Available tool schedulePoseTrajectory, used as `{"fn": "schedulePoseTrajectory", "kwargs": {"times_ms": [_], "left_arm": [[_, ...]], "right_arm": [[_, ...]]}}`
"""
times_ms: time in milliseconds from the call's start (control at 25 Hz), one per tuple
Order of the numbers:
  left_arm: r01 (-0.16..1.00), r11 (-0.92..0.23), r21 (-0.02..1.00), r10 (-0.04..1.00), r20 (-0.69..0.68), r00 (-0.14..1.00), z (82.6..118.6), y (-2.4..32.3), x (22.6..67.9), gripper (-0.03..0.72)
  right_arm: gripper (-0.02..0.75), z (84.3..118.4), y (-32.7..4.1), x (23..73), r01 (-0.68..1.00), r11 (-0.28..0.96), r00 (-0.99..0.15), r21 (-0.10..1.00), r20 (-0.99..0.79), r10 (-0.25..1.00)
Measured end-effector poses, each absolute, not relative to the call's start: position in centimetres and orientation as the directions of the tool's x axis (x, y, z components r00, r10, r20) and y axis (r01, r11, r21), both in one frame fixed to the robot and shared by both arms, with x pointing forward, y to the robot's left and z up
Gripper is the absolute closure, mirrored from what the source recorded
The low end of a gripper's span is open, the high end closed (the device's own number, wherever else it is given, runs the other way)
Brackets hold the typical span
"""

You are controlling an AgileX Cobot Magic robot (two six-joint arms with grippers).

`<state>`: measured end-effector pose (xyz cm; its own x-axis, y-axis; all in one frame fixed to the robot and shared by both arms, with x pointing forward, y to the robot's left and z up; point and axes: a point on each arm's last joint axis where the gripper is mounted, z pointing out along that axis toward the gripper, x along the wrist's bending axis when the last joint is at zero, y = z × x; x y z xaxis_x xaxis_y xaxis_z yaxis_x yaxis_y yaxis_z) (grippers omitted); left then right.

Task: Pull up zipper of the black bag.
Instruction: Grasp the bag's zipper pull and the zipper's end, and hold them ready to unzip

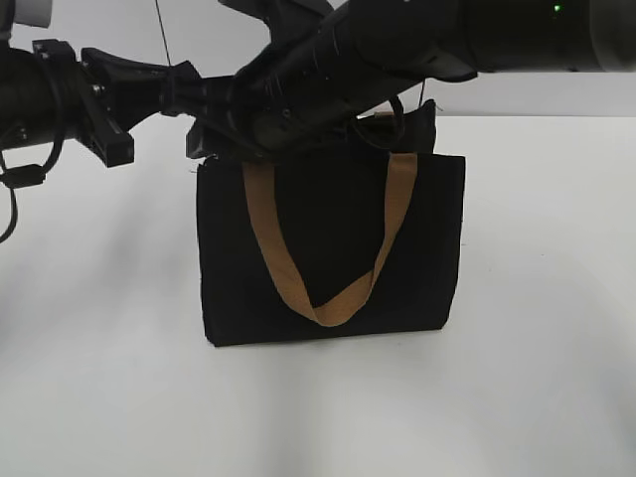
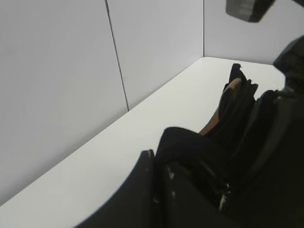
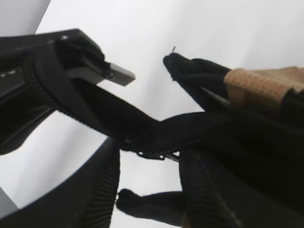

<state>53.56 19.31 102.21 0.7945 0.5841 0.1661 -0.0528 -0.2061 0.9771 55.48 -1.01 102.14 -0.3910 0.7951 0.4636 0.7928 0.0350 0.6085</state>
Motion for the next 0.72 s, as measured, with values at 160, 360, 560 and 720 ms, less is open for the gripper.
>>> {"fn": "schedulePoseTrajectory", "kwargs": {"times_ms": [160, 360, 560, 720], "left_arm": [[-0.058, -0.189, 0.980, 0.584, 0.160, 0.796, 102.36, 19.27, 53.54, 0.696], [-0.059, -0.137, 0.989, 0.606, 0.131, 0.784, 102.77, 19.34, 53.68, 0.696], [-0.063, -0.119, 0.991, 0.610, 0.123, 0.783, 102.92, 19.33, 53.68, 0.696], [-0.070, -0.105, 0.992, 0.606, 0.120, 0.786, 103.06, 19.29, 53.64, 0.696]], "right_arm": [[0.414, 102.13, -1.04, 55.50, 0.788, 0.043, -0.397, 0.614, 0.455, 0.797], [0.414, 102.13, -1.04, 55.50, 0.788, 0.043, -0.398, 0.614, 0.454, 0.797], [0.421, 102.15, -1.01, 55.51, 0.785, 0.043, -0.400, 0.618, 0.453, 0.797], [0.585, 102.15, -1.03, 55.53, 0.781, 0.047, -0.404, 0.623, 0.447, 0.798]]}}
